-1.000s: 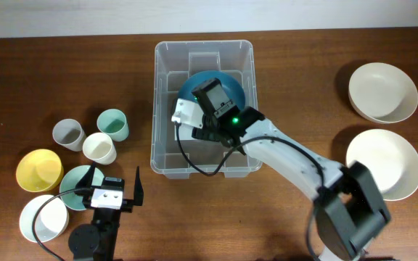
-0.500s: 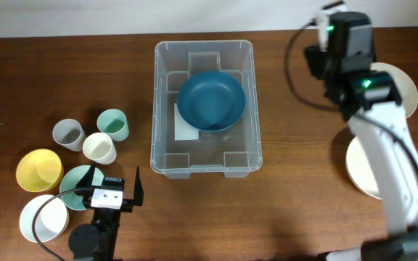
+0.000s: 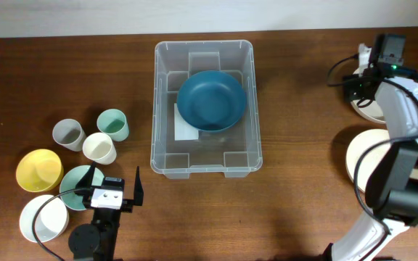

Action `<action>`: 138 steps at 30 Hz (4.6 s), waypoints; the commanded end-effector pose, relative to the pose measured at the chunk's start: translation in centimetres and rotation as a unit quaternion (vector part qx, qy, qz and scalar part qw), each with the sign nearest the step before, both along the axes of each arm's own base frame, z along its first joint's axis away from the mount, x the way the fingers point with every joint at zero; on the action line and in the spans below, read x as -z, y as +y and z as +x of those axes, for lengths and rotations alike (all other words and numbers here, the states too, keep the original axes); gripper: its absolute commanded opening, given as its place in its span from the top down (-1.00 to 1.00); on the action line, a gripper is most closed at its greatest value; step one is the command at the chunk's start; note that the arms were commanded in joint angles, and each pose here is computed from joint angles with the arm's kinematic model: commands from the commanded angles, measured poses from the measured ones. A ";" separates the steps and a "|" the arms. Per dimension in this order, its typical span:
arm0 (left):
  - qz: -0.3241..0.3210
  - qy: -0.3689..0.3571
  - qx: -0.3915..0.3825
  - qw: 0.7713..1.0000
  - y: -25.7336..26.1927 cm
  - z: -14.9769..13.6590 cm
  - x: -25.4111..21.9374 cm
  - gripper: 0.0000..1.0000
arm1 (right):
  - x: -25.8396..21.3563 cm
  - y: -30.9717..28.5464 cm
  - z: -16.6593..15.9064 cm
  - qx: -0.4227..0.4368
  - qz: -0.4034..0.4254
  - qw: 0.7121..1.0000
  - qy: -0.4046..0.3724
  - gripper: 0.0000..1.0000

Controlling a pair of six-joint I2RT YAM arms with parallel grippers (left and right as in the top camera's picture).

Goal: Pack container
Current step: 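Release the plate and move the right gripper to the cream bowl, then grip the cream bowl rim and place it onto the teal plate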

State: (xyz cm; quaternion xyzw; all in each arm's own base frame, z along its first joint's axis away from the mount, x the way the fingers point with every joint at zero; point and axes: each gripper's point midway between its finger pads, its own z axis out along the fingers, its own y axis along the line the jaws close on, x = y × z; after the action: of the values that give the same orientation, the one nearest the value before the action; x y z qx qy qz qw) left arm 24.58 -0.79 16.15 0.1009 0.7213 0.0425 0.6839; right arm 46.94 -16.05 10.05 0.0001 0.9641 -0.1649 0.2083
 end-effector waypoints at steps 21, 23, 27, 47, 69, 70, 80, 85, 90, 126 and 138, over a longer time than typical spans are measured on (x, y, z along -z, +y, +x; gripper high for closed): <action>0.005 -0.001 0.009 1.000 -0.3 -0.1 0.1 -0.99 | 8.8 -0.7 1.0 -0.008 0.025 0.999 0.043 0.46; 0.005 -0.001 0.009 1.000 -0.3 -0.1 0.0 -0.99 | 8.8 -0.7 1.2 -0.008 0.024 0.999 0.040 0.50; 0.005 -0.001 0.009 1.000 -0.3 -0.1 0.0 -0.99 | 8.6 -0.8 1.6 -0.008 0.021 0.999 0.031 0.74; 0.005 -0.001 0.009 1.000 -0.3 -0.1 0.0 -0.99 | -7.5 2.0 5.1 -0.081 -0.072 0.988 -0.111 0.92; 0.005 -0.001 0.009 1.000 -0.3 -0.1 0.0 -0.99 | -14.0 43.5 -5.6 -0.612 -0.038 0.777 -0.138 0.93; 0.005 -0.001 0.009 1.000 -0.3 -0.1 0.0 -0.99 | -13.0 44.3 -6.0 -0.624 -0.027 0.771 -0.126 0.92; 0.005 -0.001 0.009 1.000 -0.3 -0.1 0.0 -0.99 | -4.0 46.6 -6.6 -0.667 0.009 0.744 -0.031 0.92; 0.005 -0.001 0.009 1.000 -0.3 -0.1 0.1 -0.99 | -2.3 46.6 -6.6 -0.666 0.011 0.746 -0.014 0.89; 0.005 -0.001 0.009 1.000 -0.3 -0.1 0.0 -0.99 | -2.5 46.3 -6.3 -0.650 0.011 0.760 -0.015 0.41; 0.005 -0.001 0.009 1.000 -0.3 -0.1 0.1 -0.99 | 1.2 1.3 -10.9 0.379 0.135 0.914 0.049 -0.22; 0.005 -0.001 0.009 1.000 -0.3 -0.1 0.1 -0.99 | 8.8 1.2 -11.0 0.397 0.127 0.902 0.111 -0.22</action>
State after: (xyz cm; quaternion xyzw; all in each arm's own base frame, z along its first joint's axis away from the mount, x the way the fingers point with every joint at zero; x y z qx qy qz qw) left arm 24.58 -0.79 16.15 0.1007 0.7213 0.0423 0.6839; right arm 36.46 -14.75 2.70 0.3736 0.9209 -0.1061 0.0336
